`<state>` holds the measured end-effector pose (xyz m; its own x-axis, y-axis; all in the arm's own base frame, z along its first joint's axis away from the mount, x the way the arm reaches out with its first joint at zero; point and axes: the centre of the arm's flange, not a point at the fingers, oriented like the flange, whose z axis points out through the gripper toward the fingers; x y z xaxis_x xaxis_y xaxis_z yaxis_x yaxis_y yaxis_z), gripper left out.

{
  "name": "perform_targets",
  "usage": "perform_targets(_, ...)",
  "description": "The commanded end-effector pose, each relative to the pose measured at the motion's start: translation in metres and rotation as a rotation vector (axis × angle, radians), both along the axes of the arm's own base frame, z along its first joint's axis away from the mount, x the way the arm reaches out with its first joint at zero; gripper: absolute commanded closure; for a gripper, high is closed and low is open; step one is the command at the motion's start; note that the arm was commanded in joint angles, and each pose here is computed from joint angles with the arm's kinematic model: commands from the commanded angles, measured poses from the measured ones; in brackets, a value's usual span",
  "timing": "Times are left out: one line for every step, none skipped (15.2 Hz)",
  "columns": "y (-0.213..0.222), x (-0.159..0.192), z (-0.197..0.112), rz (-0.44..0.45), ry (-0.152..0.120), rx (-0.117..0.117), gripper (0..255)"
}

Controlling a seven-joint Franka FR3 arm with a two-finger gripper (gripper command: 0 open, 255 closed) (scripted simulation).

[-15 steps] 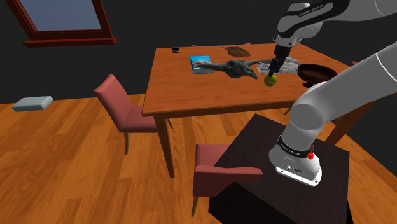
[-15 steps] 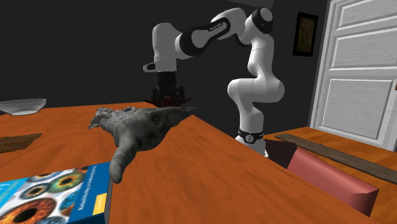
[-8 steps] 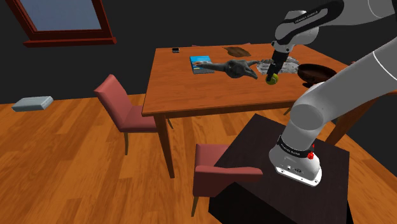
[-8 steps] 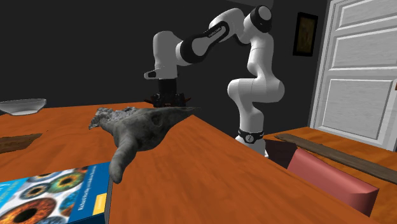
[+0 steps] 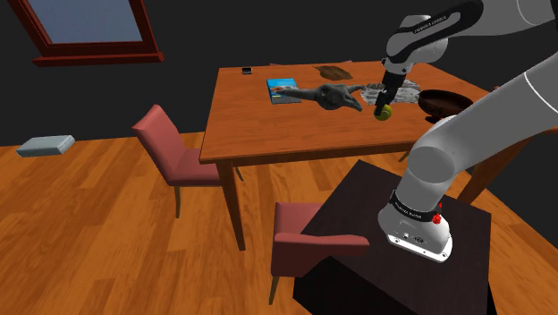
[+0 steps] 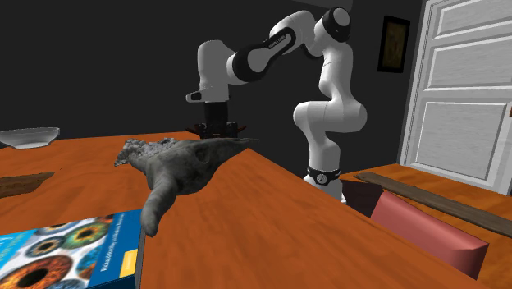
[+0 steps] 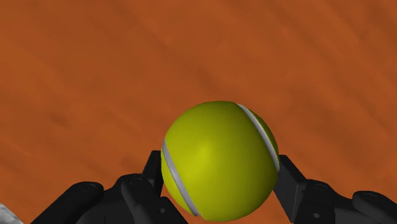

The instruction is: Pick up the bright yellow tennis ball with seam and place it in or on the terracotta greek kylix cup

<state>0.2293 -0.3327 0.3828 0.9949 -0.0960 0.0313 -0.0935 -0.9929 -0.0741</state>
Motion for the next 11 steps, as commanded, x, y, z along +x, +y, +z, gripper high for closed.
perform_targets(0.000, 0.000, 0.000, 0.000, 0.001, -0.001, 255)
perform_targets(0.000, 0.000, 0.000, 0.000, 0.001, -0.001, 255)
perform_targets(0.000, 0.000, 0.000, 0.000, 0.001, -0.001, 255)
perform_targets(0.000, 0.000, 0.000, 0.000, 0.001, -0.001, 255)
perform_targets(0.000, 0.000, 0.000, 0.000, 0.001, -0.001, 255)
perform_targets(0.000, 0.000, 0.000, 0.000, 0.001, -0.001, 255)
perform_targets(0.000, 0.000, 0.000, 0.000, 0.001, -0.001, 255)
perform_targets(0.000, 0.000, 0.005, 0.000, 0.001, -0.001, 255)
perform_targets(0.000, 0.000, 0.010, 0.000, 0.001, -0.001, 255)
perform_targets(0.000, 0.000, 0.016, 0.000, 0.001, -0.001, 255)
perform_targets(0.000, 0.000, 0.021, 0.000, 0.001, -0.001, 255)
